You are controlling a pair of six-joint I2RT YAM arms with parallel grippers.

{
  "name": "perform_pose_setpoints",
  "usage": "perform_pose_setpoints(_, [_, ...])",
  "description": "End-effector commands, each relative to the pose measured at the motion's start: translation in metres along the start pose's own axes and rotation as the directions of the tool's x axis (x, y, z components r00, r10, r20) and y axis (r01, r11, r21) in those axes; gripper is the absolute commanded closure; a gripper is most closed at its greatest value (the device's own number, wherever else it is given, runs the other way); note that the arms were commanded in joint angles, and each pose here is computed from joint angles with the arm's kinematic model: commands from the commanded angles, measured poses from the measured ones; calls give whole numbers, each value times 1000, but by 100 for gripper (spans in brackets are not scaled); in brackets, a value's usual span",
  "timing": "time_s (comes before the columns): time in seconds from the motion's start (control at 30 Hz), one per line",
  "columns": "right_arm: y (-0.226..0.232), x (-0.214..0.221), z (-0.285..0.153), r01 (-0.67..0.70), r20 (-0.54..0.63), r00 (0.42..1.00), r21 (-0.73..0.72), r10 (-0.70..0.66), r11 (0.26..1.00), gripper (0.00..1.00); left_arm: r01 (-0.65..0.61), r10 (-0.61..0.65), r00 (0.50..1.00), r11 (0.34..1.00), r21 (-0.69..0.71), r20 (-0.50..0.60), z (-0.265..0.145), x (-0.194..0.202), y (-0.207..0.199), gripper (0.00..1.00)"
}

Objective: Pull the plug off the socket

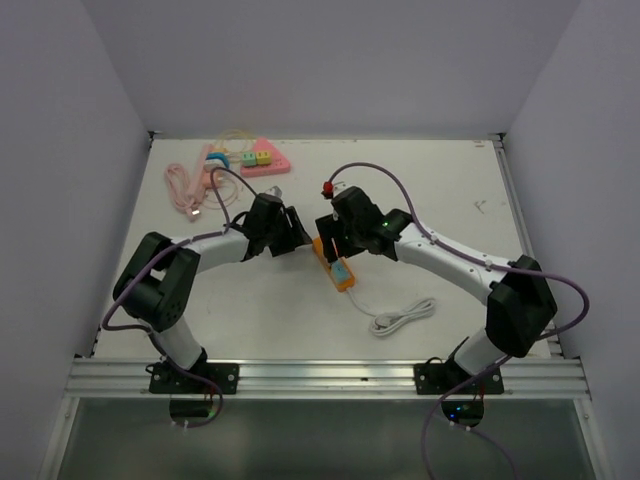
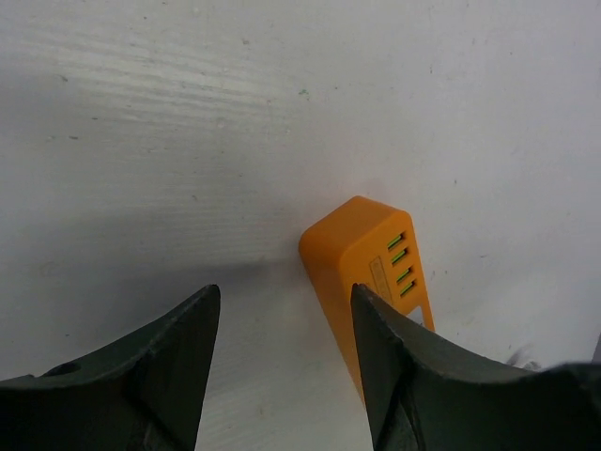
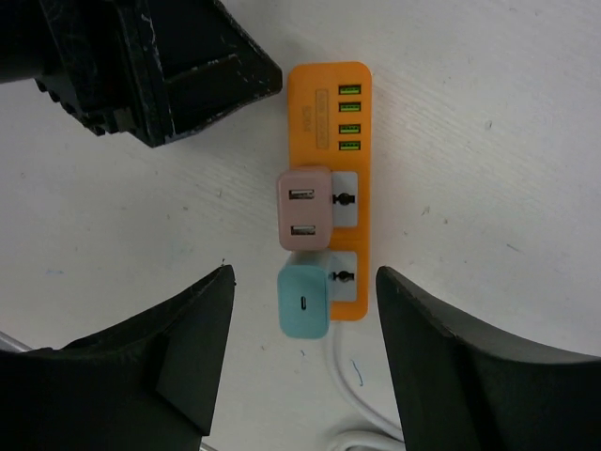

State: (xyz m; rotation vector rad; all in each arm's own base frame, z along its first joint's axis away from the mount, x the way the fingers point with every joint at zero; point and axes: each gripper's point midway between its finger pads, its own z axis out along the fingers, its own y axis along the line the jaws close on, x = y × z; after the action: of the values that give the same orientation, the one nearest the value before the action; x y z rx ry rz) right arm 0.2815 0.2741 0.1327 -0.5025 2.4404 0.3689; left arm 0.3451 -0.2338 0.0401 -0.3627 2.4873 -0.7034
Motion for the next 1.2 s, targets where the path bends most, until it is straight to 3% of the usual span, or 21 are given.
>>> perform_pose_setpoints(0.0, [6, -29, 9, -3, 77, 997, 19, 1, 1000, 35, -1, -5, 999, 989, 145, 42, 2, -16, -32, 39])
perform_pose_setpoints(0.2, [6, -26, 28, 3, 60, 998, 42, -5, 999, 40, -34, 30, 999, 988, 151, 31, 8, -5, -39, 40])
perform_pose_setpoints(0.33, [5, -19, 40, -5, 38, 999, 52, 3, 999, 43, -23, 24, 1000, 993, 119, -4, 21, 6, -27, 48])
perform_pose_setpoints(0.67, [4, -2, 62, -2, -4, 1000, 63, 2, 998, 53, -36, 39, 998, 997, 72, -48, 31, 36, -15, 53])
perform_pose_setpoints(0.83, [1, 0, 65, 1, -12, 1000, 82, 0, 997, 74, -19, 20, 998, 1000, 25, -55, 33, 42, -2, 55])
perform_pose_setpoints(0.97, [-1, -6, 58, -12, 13, 1000, 98, 10, 995, 100, -24, 23, 998, 999, -24, -51, 32, 47, 7, 56])
perform_pose_setpoints(1.17, [1, -22, 46, -47, 62, 997, 98, 41, 994, 100, -63, 61, 998, 992, -106, -24, 31, 50, 11, 59])
